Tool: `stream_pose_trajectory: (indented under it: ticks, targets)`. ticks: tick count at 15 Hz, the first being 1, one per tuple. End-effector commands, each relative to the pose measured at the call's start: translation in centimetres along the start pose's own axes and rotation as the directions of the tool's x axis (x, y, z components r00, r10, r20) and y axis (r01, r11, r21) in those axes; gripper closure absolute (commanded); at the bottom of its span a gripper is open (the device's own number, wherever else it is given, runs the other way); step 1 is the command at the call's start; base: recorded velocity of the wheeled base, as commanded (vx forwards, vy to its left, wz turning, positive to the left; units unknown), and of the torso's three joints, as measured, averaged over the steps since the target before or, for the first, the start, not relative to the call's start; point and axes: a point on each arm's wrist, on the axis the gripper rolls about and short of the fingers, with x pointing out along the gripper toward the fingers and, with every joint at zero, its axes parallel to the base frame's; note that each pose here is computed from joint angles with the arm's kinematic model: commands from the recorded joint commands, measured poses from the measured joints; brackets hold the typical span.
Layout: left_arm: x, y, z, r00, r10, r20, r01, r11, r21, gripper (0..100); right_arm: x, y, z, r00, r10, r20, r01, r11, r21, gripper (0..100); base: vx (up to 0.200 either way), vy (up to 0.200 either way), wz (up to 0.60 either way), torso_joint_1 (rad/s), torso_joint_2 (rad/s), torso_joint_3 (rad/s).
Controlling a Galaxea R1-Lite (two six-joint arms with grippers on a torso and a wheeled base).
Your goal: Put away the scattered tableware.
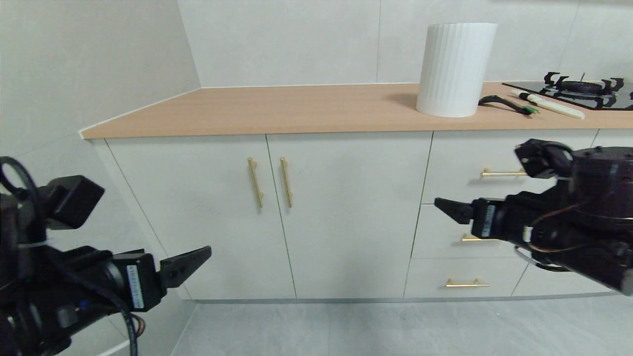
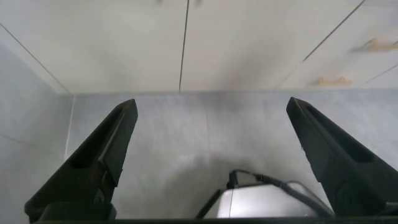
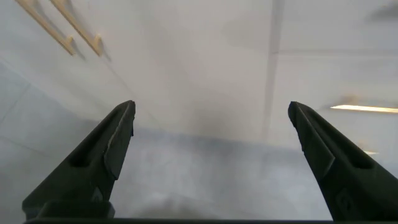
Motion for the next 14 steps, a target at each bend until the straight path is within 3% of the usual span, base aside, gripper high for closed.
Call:
stream_pose_trajectory:
  ticks: [1, 2, 4, 5, 7, 8, 9, 10, 11, 12, 14]
  targets:
    - [-6.2, 3.7, -2.7, 0.983, 0.030, 0.179, -0.039, 0.998, 0.050, 0, -12.1, -3.6, -0.8, 0.985, -0.046, 0.166, 0.053, 0.998, -0.037, 0, 0.000, 0.000, 0.00, 0.000, 0.00, 0.000]
    - [-7.7, 4.5, -3.7, 0.971, 0.040, 0.237, -0.059, 0.996, 0.073, 0, -14.8, -4.4, -1.1, 0.975, -0.063, 0.213, 0.072, 0.997, -0.033, 0, 0.000, 0.000, 0.00, 0.000, 0.00, 0.000]
    - [-10.3, 5.5, -4.8, 0.933, 0.065, 0.353, -0.086, 0.995, 0.044, 0, -19.2, -5.8, -2.2, 0.957, -0.117, 0.265, 0.124, 0.992, -0.008, 0, 0.000, 0.000, 0.00, 0.000, 0.00, 0.000]
    - [-12.6, 6.1, -5.7, 0.893, 0.082, 0.443, -0.106, 0.994, 0.030, 0, -22.2, -6.7, -3.6, 0.937, -0.176, 0.301, 0.181, 0.983, 0.010, 0, 0.000, 0.000, 0.00, 0.000, 0.00, 0.000]
    - [-15.0, 6.6, -7.1, 0.841, 0.129, 0.526, -0.162, 0.987, 0.017, 0, -24.9, -7.1, -5.1, 0.901, -0.234, 0.366, 0.248, 0.969, 0.010, 0, 0.000, 0.000, 0.00, 0.000, 0.00, 0.000]
    - [-16.4, 6.7, -8.4, 0.796, 0.130, 0.591, -0.196, 0.980, 0.048, 0, -26.7, -7.1, -6.6, 0.864, -0.294, 0.409, 0.320, 0.947, 0.003, 0, 0.000, 0.000, 0.00, 0.000, 0.00, 0.000]
    - [-17.4, 6.8, -9.6, 0.769, 0.099, 0.632, -0.197, 0.976, 0.088, 0, -27.7, -7.0, -7.7, 0.833, -0.340, 0.437, 0.385, 0.923, -0.016, 0, 0.000, 0.000, 0.00, 0.000, 0.00, 0.000]
    - [-17.5, 6.8, -10.0, 0.765, 0.094, 0.637, -0.207, 0.973, 0.105, 0, -28.3, -6.9, -8.5, 0.811, -0.367, 0.456, 0.435, 0.899, -0.049, 0, 0.000, 0.000, 0.00, 0.000, 0.00, 0.000]
    - [-17.6, 6.7, -9.9, 0.760, 0.115, 0.640, -0.224, 0.970, 0.091, 0, -28.3, -6.8, -8.5, 0.800, -0.391, 0.456, 0.462, 0.885, -0.052, 0, 0.000, 0.000, 0.00, 0.000, 0.00, 0.000]
    - [-17.9, 6.8, -9.7, 0.742, 0.142, 0.656, -0.240, 0.969, 0.061, 0, -28.6, -6.6, -8.2, 0.756, -0.451, 0.475, 0.524, 0.851, -0.024, 0, 0.000, 0.000, 0.00, 0.000, 0.00, 0.000]
    - [-17.7, 6.6, -9.8, 0.735, 0.182, 0.653, -0.276, 0.960, 0.044, 0, -29.0, -6.3, -8.9, 0.723, -0.485, 0.491, 0.571, 0.820, -0.031, 0, 0.000, 0.000, 0.00, 0.000, 0.00, 0.000]
